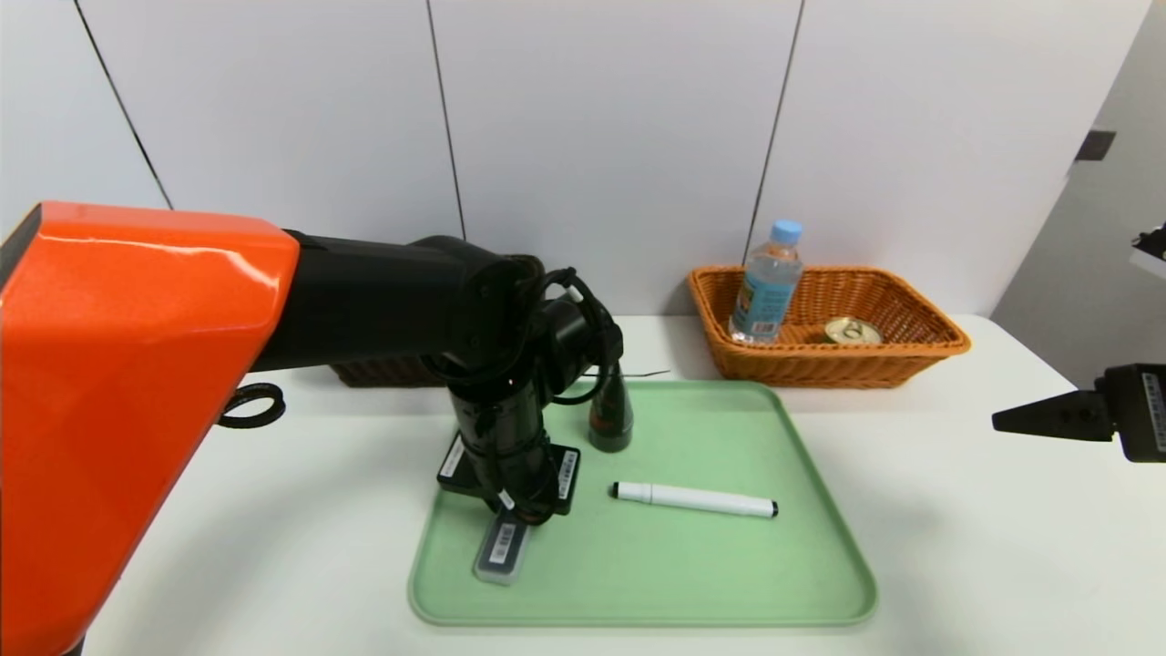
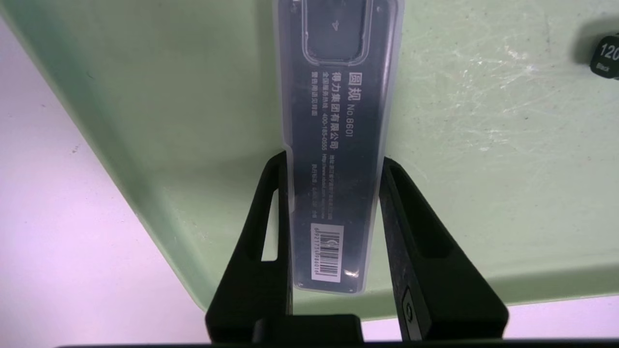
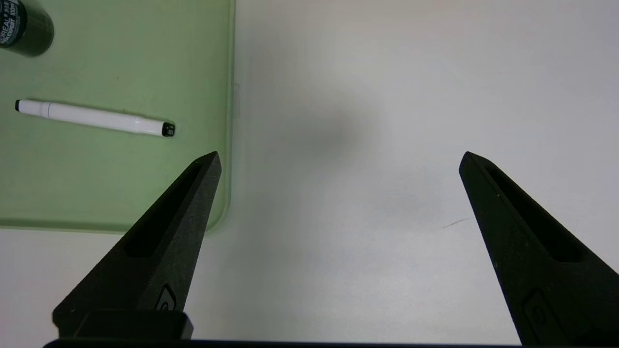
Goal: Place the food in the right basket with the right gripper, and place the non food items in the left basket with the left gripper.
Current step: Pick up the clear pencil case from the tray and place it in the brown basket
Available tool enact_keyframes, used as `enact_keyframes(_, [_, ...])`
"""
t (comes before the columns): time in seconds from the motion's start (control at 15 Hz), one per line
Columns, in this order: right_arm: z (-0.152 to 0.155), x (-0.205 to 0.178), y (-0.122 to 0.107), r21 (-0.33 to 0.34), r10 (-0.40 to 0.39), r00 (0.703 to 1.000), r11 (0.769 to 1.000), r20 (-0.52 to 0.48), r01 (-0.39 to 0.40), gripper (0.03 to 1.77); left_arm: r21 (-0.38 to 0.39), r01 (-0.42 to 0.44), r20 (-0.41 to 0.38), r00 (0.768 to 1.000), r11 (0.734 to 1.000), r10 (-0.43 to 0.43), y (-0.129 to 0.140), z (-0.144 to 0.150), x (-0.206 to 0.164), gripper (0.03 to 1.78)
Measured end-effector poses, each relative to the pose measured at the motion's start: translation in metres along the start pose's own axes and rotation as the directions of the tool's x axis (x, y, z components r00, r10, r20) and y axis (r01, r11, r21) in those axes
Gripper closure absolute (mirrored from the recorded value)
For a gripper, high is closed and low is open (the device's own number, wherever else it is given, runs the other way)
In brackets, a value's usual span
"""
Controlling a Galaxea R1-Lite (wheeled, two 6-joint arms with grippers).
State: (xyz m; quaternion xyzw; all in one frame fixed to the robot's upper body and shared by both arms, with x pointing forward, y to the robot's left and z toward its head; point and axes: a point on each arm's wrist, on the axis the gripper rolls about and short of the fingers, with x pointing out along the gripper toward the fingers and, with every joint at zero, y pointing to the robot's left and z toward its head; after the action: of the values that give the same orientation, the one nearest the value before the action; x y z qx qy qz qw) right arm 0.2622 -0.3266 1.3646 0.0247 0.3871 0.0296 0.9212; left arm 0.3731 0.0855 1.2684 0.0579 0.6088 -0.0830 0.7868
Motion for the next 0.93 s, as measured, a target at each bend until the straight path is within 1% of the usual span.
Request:
enact_keyframes(0.2, [-0.001, -0.003, 0.0, 0.002, 0.001, 1.0, 1.0, 0.01, -0.001, 0.1, -0.005, 0.019, 0.034, 0.999, 1.0, -0.019, 0.0, 0.002, -0.011, 1.25])
enact_keyframes(0.33, [-0.001, -0.005, 0.0, 0.003, 0.001, 1.0, 1.0, 0.015, -0.001, 0.1, -0.011, 0.045, 0.079, 0.996, 0.999, -0.044, 0.0, 0.005, -0.025, 1.25])
enact_keyframes(0.47, [-0.002, -0.006, 0.0, 0.002, 0.0, 1.0, 1.0, 0.019, 0.0, 0.1, -0.024, 0.081, 0.139, 0.987, 0.996, -0.077, 0.002, 0.007, -0.045, 1.25])
enact_keyframes(0.53, [-0.002, -0.006, 0.0, 0.004, 0.0, 1.0, 1.0, 0.02, 0.0, 0.1, -0.032, 0.106, 0.179, 0.979, 0.994, -0.099, 0.003, 0.008, -0.059, 1.25])
enact_keyframes(0.67, [-0.002, -0.006, 0.0, 0.007, -0.001, 1.0, 1.0, 0.019, 0.001, 0.09, -0.063, 0.164, 0.266, 0.953, 0.985, -0.141, 0.01, 0.009, -0.088, 1.25])
enact_keyframes(0.8, [-0.002, -0.006, 0.0, 0.005, -0.001, 1.0, 1.0, 0.019, 0.001, 0.09, -0.095, 0.209, 0.361, 0.918, 0.973, -0.162, 0.027, 0.011, -0.115, 1.25])
enact_keyframes(0.93, [-0.002, -0.006, 0.0, 0.004, 0.0, 1.0, 1.0, 0.019, 0.0, 0.09, -0.143, 0.227, 0.439, 0.887, 0.963, -0.144, 0.052, 0.018, -0.132, 1.25])
